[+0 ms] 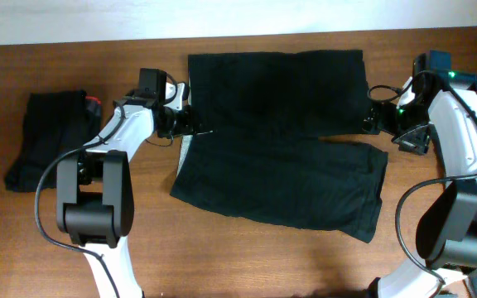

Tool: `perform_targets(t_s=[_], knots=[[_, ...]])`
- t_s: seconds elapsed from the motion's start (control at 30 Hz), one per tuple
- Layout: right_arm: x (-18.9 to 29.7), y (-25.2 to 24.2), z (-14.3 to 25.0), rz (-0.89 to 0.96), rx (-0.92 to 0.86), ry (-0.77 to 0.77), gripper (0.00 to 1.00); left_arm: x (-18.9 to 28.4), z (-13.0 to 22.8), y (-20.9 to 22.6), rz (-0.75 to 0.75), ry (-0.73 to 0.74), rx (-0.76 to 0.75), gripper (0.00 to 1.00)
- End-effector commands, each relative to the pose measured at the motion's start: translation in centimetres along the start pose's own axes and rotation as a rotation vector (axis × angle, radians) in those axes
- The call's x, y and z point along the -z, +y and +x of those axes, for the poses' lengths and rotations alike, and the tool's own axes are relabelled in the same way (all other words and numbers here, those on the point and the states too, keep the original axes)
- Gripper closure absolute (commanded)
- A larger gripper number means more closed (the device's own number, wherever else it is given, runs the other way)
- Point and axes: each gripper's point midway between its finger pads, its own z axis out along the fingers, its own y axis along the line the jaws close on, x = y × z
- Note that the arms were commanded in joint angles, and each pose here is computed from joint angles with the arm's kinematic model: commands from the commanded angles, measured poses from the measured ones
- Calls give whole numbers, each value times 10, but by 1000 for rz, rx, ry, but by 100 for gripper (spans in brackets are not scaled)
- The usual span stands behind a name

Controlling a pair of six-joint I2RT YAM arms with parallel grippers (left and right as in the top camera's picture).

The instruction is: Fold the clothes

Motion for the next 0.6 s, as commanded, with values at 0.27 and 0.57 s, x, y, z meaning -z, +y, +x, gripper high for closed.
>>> perform_targets(t_s=[0.27, 0.57], knots=[[2, 1, -3, -4, 0, -8, 1, -14, 11, -6, 56, 44, -1, 60], [2, 1, -3, -4, 0, -8, 1, -26, 20, 1, 39, 72, 10, 59]])
